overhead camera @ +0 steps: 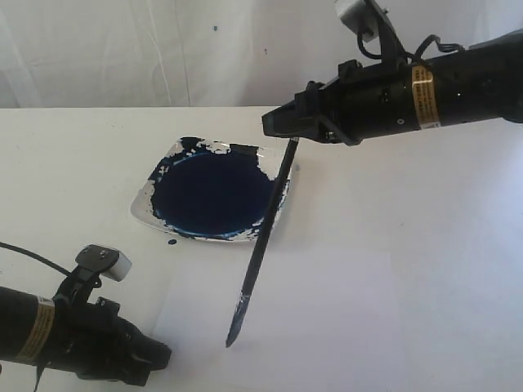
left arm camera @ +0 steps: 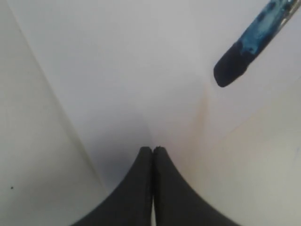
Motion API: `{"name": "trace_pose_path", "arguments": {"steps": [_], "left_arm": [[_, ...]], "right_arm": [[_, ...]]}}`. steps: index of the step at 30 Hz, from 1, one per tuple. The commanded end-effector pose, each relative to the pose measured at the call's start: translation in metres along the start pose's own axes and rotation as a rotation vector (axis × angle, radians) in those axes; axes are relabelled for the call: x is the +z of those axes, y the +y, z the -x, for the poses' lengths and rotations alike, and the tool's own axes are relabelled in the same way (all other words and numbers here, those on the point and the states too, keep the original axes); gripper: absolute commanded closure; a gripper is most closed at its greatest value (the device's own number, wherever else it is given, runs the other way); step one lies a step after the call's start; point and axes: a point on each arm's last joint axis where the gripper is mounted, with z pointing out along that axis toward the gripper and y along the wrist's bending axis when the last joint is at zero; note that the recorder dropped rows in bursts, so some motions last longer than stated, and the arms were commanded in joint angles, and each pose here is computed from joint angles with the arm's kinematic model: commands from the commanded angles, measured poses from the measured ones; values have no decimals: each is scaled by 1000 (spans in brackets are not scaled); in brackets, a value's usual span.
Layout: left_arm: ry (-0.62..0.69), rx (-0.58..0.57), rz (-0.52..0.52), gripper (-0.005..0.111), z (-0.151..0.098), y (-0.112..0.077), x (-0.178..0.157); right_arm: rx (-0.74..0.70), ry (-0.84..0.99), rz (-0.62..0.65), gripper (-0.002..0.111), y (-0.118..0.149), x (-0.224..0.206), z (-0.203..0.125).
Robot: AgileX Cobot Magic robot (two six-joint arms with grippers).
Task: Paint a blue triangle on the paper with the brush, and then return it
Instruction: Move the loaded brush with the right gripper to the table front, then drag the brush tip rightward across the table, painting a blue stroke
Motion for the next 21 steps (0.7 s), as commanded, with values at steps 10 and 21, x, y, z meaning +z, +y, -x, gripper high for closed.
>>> {"name": "trace_pose_path", "arguments": {"steps": [10,21], "left_arm": [[22,20,21,107,-3,1,1],[29,29,19,107,-3,0,1]], "right_arm": [[-25,-23,-193,108,-27,3,-2],[-88,-67,-394,108,-45,-3,3]]}}
